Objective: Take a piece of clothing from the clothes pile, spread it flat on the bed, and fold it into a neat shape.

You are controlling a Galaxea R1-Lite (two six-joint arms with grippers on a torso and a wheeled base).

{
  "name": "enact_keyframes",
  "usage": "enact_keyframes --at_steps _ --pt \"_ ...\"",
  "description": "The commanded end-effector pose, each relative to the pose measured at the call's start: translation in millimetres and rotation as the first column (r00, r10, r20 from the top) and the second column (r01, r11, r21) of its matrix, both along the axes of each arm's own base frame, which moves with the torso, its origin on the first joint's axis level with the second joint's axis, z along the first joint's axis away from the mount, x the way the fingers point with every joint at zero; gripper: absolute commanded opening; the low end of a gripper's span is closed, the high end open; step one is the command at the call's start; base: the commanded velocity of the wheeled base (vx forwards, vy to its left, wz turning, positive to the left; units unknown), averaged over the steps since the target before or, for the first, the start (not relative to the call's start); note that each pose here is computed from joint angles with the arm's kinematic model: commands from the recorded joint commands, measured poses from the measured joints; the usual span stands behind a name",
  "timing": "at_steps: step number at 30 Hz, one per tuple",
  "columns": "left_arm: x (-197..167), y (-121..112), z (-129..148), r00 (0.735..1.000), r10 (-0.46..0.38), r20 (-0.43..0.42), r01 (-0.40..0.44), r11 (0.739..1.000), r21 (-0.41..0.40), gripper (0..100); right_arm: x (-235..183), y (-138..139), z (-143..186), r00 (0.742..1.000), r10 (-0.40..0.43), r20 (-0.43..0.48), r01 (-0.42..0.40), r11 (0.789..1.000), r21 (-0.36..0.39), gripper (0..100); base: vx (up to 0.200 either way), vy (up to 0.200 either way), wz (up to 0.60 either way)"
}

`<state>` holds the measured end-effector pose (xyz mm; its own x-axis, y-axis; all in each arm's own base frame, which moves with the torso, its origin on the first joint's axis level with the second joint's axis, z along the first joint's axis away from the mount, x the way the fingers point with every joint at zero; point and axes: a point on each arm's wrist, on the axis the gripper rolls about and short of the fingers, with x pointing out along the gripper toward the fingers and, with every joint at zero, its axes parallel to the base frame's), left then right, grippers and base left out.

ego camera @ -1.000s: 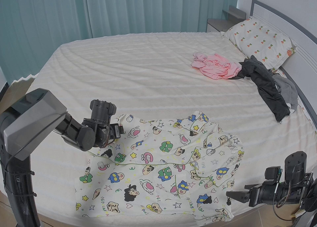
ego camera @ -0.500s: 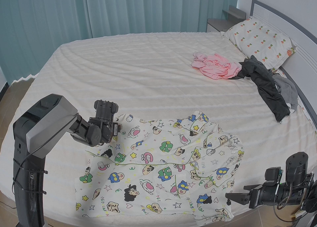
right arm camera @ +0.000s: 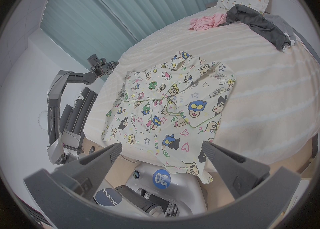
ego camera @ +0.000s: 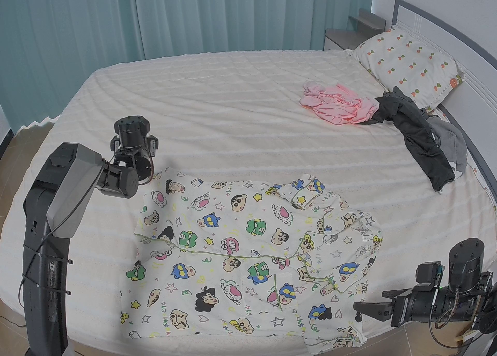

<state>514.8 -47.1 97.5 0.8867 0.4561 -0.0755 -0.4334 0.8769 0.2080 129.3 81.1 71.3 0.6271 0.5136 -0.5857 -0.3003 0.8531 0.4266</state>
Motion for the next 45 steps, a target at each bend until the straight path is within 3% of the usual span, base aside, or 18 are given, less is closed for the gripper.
enact_keyframes --at_steps 1,7,13,16,18,19,20,23,24,25,26,27,29,31,36,41,43,45 --pt "5 16 -5 1.000 0.030 0.008 -0.030 1.000 0.004 100 -4 -2 -2 1.000 0.000 -0.012 0.000 1.000 -0.006 100 0.000 0.000 0.00" --pt "-2 31 -16 0.997 0.058 -0.047 -0.058 0.998 0.003 100 -4 -2 -2 1.000 -0.003 -0.014 0.003 1.000 -0.004 100 0.000 0.000 0.00" --pt "-47 37 -11 0.994 0.023 -0.104 -0.040 0.986 -0.160 100 -3 -3 -2 1.000 -0.008 -0.011 0.008 1.000 0.004 100 0.000 0.000 0.00" --pt "-75 37 -2 0.993 -0.026 -0.114 -0.008 0.959 -0.283 100 1 -2 1 1.000 -0.018 -0.003 0.018 1.000 0.022 100 0.000 0.000 0.00" --pt "-96 36 6 0.991 -0.066 -0.113 0.018 0.923 -0.383 100 9 2 6 0.999 -0.041 0.007 0.040 0.998 0.054 100 0.000 0.000 0.00" --pt "-96 36 6 0.991 -0.066 -0.113 0.018 0.923 -0.383 100 9 2 6 0.999 -0.041 0.007 0.040 0.998 0.054 100 0.000 0.000 0.00" --pt "-121 34 13 0.987 -0.114 -0.113 0.043 0.867 -0.496 100 23 9 16 0.997 -0.070 0.019 0.067 0.991 0.118 100 0.000 0.000 0.00" --pt "-157 33 26 0.980 -0.177 -0.086 0.083 0.766 -0.637 100 45 20 27 0.992 -0.121 0.022 0.115 0.976 0.187 100 0.000 0.000 0.00" --pt "-176 32 30 0.975 -0.213 -0.070 0.102 0.699 -0.708 100 58 25 29 0.990 -0.140 0.028 0.132 0.971 0.198 100 0.000 0.000 0.00" --pt "-176 32 30 0.975 -0.213 -0.070 0.102 0.699 -0.708 100 58 25 29 0.990 -0.140 0.028 0.132 0.971 0.198 100 0.000 0.000 0.00" --pt "-194 32 35 0.969 -0.244 -0.048 0.121 0.631 -0.766 100 70 27 32 0.985 -0.166 0.042 0.154 0.966 0.206 100 0.000 0.000 0.00" --pt "-219 33 40 0.957 -0.290 -0.023 0.140 0.528 -0.838 100 89 29 39 0.976 -0.206 0.067 0.186 0.956 0.225 100 0.000 0.000 0.00" --pt "-244 32 42 0.943 -0.332 -0.003 0.148 0.427 -0.892 100 110 33 41 0.969 -0.235 0.076 0.211 0.946 0.245 100 0.000 0.000 0.00" --pt "-264 32 37 0.931 -0.365 -0.010 0.134 0.366 -0.921 100 129 37 38 0.962 -0.267 0.062 0.242 0.934 0.261 100 0.000 0.000 0.00" --pt "-272 31 23 0.924 -0.378 -0.061 0.085 0.358 -0.930 100 146 45 30 0.952 -0.305 0.010 0.288 0.908 0.304 100 0.000 0.000 0.00" --pt "-251 28 -18 0.911 -0.356 -0.207 -0.077 0.347 -0.935 100 146 46 18 0.950 -0.312 -0.023 0.303 0.901 0.311 100 0.000 0.000 0.00" --pt "-235 26 -28 0.917 -0.336 -0.214 -0.110 0.305 -0.946 100 147 45 12 0.945 -0.324 -0.041 0.319 0.886 0.337 100 0.000 0.000 0.00" --pt "-217 24 -36 0.932 -0.300 -0.202 -0.130 0.242 -0.961 100 151 47 7 0.940 -0.339 -0.047 0.331 0.863 0.381 100 0.000 0.000 0.00"
